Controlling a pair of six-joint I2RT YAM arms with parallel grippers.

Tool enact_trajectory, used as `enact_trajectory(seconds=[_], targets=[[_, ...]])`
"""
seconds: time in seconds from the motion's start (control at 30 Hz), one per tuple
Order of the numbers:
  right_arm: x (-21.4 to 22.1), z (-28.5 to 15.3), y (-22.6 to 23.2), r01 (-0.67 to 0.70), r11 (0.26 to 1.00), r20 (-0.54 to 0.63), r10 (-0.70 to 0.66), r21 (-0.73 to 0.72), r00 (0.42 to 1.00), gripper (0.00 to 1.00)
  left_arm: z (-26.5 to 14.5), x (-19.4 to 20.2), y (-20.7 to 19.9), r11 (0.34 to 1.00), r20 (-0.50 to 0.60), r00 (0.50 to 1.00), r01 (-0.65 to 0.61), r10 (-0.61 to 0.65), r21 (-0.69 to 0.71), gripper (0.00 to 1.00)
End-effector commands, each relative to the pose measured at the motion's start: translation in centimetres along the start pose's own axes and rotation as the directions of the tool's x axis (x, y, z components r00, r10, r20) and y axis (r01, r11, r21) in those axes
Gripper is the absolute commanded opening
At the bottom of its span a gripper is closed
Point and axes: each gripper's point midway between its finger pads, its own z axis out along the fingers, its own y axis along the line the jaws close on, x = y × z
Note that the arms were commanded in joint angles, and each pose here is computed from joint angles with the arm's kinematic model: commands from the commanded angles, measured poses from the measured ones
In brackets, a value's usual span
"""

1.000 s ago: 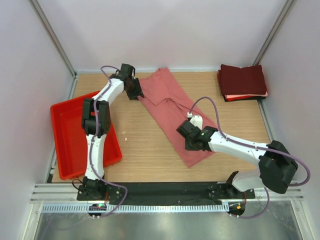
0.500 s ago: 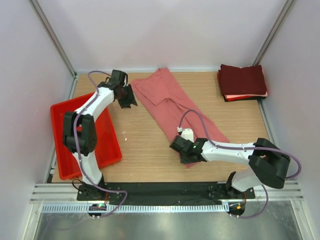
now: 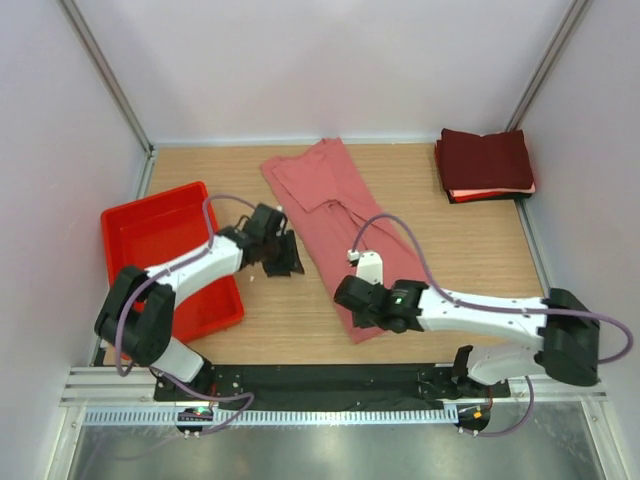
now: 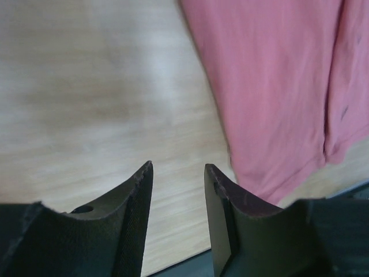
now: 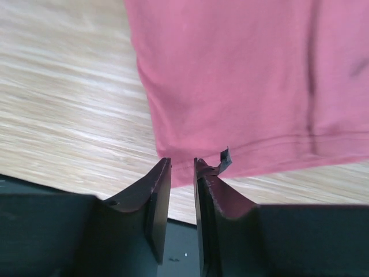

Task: Fold and stack the t-shirts
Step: Fold the tshirt

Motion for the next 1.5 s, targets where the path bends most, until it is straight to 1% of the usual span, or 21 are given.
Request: enact_trajectory(seconds=[0.0, 0.03, 0.07, 0.13, 0.17, 0.2, 0.23, 0.27, 0.3, 0.33, 0.43, 0.5, 0.67, 0.77, 0.9, 1.07, 1.23, 1.27, 1.33, 1.37, 1.47], targets=[[-5.8, -4.5, -3.1, -0.075, 0.996, 0.193, 0.065, 0.047, 0.979, 0.29, -0.4, 2.7, -3.3, 0.990, 0.056, 0.996, 0.064, -0.072, 0.127, 0.43], [-6.6, -5.0, -4.0, -0.075, 0.996, 0.214, 0.062, 0.055, 0.975, 0.28, -0.7, 3.2, -3.8, 0.987, 0.060, 0.996, 0.061, -0.071, 0.152, 0.43], [-7.8, -6.0, -5.7, -0.128, 0.990, 0.254, 0.109, 0.056, 0.961, 0.28, -0.3, 4.5, -4.6, 0.980, 0.053, 0.997, 0.044, -0.056, 0.193, 0.42], [-8.6, -6.9, -7.1, -0.162, 0.986, 0.272, 0.143, 0.046, 0.952, 0.27, -0.1, 5.8, -5.7, 0.973, 0.031, 0.995, 0.081, -0.090, 0.218, 0.42], [-9.1, -7.8, -8.1, -0.182, 0.983, 0.295, 0.166, 0.030, 0.941, 0.27, 0.0, 6.9, -6.9, 0.968, 0.025, 0.997, 0.066, -0.074, 0.243, 0.44], [-9.5, -8.0, -9.0, -0.213, 0.977, 0.301, 0.195, 0.028, 0.934, 0.27, 0.1, 8.0, -7.5, 0.965, 0.013, 0.996, 0.081, -0.087, 0.251, 0.47], [-9.7, -8.4, -9.5, -0.228, 0.973, 0.313, 0.209, 0.025, 0.927, 0.27, 0.2, 8.7, -8.5, 0.955, -0.003, 0.991, 0.128, -0.132, 0.268, 0.48], [-9.6, -8.7, -9.8, -0.233, 0.972, 0.318, 0.214, 0.023, 0.924, 0.27, 0.5, 9.0, -9.2, 0.952, 0.008, 0.989, 0.142, -0.150, 0.270, 0.49], [-9.5, -9.0, -10.1, -0.242, 0.970, 0.327, 0.224, 0.016, 0.918, 0.27, 0.5, 11.0, -10.7, 0.950, -0.012, 0.993, 0.116, -0.118, 0.289, 0.50], [-9.2, -8.9, -10.1, -0.247, 0.969, 0.325, 0.231, 0.008, 0.917, 0.26, 0.4, 11.2, -11.7, 0.946, -0.015, 0.991, 0.133, -0.135, 0.295, 0.50], [-7.7, -8.0, -10.0, -0.269, 0.963, 0.291, 0.263, -0.018, 0.920, 0.25, 1.2, 13.8, -12.5, 0.952, -0.042, 0.990, 0.142, -0.136, 0.270, 0.51], [-6.7, -7.4, -10.1, -0.281, 0.960, 0.273, 0.276, -0.023, 0.922, 0.24, 1.8, 14.2, -12.2, 0.954, -0.028, 0.984, 0.178, -0.177, 0.239, 0.52], [-6.2, -7.6, -10.5, -0.287, 0.957, 0.281, 0.285, -0.035, 0.917, 0.25, 2.7, 16.9, -11.1, 0.970, -0.036, 0.983, 0.185, -0.181, 0.159, 0.51], [-6.1, -7.6, -10.7, -0.286, 0.958, 0.285, 0.284, -0.033, 0.916, 0.25, 3.2, 18.0, -10.2, 0.978, -0.039, 0.984, 0.176, -0.173, 0.115, 0.50], [-6.0, -7.4, -10.6, -0.289, 0.957, 0.285, 0.287, -0.035, 0.915, 0.25, 3.7, 18.9, -9.8, 0.977, -0.040, 0.980, 0.195, -0.192, 0.082, 0.48], [-5.9, -7.1, -10.3, -0.285, 0.958, 0.271, 0.284, -0.037, 0.920, 0.26, 4.2, 19.4, -8.9, 0.982, -0.033, 0.982, 0.186, -0.185, 0.034, 0.42], [-5.7, -7.0, -10.1, -0.297, 0.953, 0.268, 0.302, -0.059, 0.915, 0.28, 4.7, 19.7, -9.1, 0.987, -0.039, 0.986, 0.162, -0.161, 0.016, 0.40], [-5.6, -7.0, -10.2, -0.298, 0.953, 0.268, 0.302, -0.056, 0.915, 0.29, 4.8, 19.8, -9.1, 0.988, -0.044, 0.987, 0.157, -0.156, 0.014, 0.35], [-5.6, -7.0, -10.7, -0.328, 0.944, 0.272, 0.324, -0.032, 0.906, 0.29, 5.0, 20.3, -9.2, 0.989, -0.058, 0.987, 0.150, -0.149, 0.008, 0.32], [-5.7, -7.2, -10.7, -0.340, 0.940, 0.276, 0.334, -0.029, 0.901, 0.29, 5.1, 20.5, -9.0, 0.990, -0.062, 0.988, 0.144, -0.144, 0.003, 0.27], [-5.7, -6.6, -11.1, -0.348, 0.937, 0.275, 0.332, 0.010, 0.902, 0.35, 4.9, 20.5, -8.9, 0.990, -0.059, 0.989, 0.139, -0.139, -0.001, 0.17]])
